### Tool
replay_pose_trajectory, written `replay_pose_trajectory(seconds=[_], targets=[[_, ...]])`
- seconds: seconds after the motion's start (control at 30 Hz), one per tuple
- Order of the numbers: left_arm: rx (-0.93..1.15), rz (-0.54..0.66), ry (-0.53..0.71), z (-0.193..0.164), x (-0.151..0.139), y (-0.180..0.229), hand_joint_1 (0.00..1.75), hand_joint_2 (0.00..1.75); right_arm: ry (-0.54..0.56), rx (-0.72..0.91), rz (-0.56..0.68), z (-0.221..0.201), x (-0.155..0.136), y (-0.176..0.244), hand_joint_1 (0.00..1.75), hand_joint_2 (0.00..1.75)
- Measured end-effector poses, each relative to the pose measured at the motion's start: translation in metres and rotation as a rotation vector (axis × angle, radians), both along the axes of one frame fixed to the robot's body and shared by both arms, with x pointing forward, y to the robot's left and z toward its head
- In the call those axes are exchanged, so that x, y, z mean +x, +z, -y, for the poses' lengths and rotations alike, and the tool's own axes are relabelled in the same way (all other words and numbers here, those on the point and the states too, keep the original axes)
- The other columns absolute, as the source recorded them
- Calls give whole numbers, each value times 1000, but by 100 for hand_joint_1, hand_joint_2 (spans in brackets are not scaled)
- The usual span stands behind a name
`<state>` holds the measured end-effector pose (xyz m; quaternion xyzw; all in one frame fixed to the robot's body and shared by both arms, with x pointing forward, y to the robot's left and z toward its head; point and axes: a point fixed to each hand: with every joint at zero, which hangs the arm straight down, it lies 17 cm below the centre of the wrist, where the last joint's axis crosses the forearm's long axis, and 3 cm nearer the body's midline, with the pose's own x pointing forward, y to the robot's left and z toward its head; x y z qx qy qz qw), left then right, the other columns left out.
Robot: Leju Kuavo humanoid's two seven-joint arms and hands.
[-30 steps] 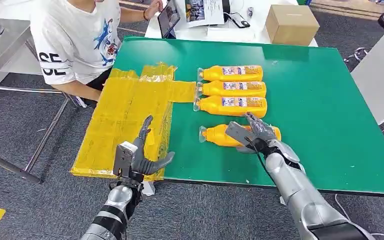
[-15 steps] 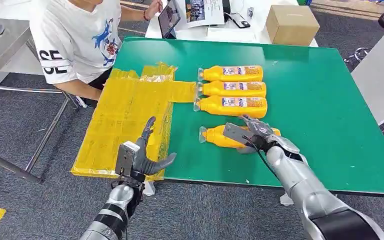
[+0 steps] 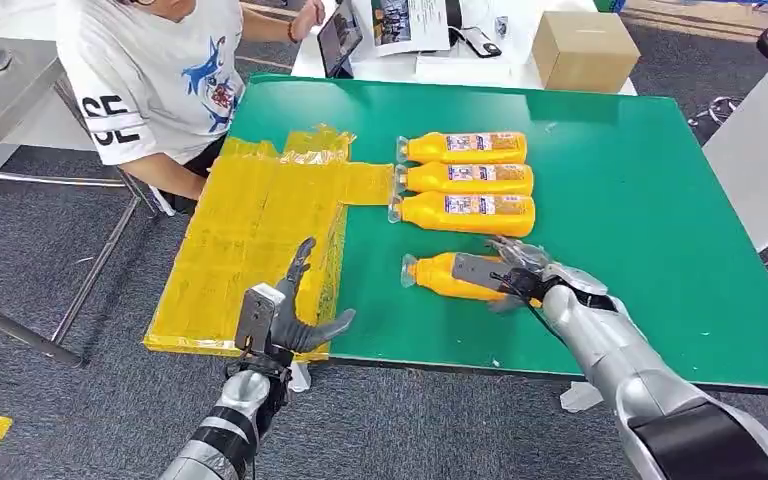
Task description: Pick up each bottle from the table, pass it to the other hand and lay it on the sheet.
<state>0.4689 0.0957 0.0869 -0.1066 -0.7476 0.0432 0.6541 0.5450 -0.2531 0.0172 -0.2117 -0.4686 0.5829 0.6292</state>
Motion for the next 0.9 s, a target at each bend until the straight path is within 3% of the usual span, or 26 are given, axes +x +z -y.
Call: replay_pose_trajectory(seconds=[0.43,0.53,0.57,0.6,0.63,0.7,0.9], targets=[[2,-3,-1,0,0,-1,0,175,2,-21,-10,5,-1,-3,0,175],[4,-4,0,0,0,-1,0,175,1,-43,-20,7,-2,-5,10,175],[4,-4,-1,1,0,-2,0,175,0,-54,-23,9,-2,-6,26,175],[3,-5,-2,1,0,-2,0,175,1,-67,-27,10,-3,-7,65,175],[1,-7,-5,2,0,-2,0,175,5,-84,-32,12,-3,-8,129,175],[-2,-10,-7,2,-1,-3,0,175,10,-103,-42,14,-4,-10,175,175],[-22,-15,-4,1,-1,-5,0,175,13,-172,-8,21,0,-8,175,175]])
